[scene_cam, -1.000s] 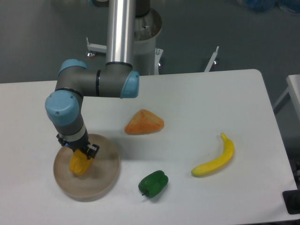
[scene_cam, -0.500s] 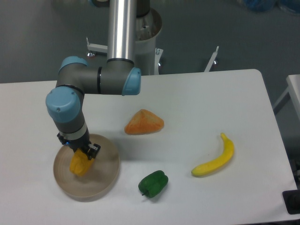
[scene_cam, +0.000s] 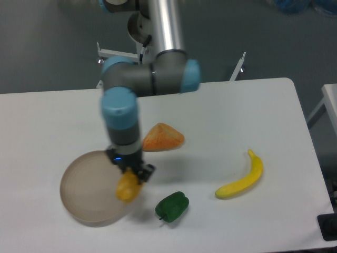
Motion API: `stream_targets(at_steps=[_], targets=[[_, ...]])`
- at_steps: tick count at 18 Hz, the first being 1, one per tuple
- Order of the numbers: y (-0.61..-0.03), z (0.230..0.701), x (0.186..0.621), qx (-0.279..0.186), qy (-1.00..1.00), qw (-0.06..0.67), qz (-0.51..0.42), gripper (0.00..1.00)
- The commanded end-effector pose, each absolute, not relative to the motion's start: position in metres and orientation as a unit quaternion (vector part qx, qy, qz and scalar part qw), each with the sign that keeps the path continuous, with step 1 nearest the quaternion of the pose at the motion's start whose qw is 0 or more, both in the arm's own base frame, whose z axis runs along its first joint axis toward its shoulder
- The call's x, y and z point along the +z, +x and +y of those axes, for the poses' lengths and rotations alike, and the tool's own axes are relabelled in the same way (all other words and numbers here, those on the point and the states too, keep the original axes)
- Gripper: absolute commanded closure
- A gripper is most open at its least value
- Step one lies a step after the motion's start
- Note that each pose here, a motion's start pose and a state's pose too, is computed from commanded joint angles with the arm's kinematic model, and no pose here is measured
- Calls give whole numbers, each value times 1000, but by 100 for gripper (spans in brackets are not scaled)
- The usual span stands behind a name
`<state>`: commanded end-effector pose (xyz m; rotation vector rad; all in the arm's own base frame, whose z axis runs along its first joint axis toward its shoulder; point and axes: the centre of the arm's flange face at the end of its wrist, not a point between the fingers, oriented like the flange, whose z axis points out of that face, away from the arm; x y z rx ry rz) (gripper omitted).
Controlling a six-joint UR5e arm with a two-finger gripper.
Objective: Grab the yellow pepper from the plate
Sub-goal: 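Lift the yellow pepper off the plate and carry it toward the banana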
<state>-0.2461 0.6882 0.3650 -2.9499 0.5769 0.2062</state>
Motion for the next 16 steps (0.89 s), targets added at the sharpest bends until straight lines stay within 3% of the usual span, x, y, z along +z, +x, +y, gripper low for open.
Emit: stream_targets(at_steps=[7, 16], targets=[[-320, 669, 364, 88, -970, 51, 221, 55], [-334, 672, 362, 93, -967, 55, 229, 55]])
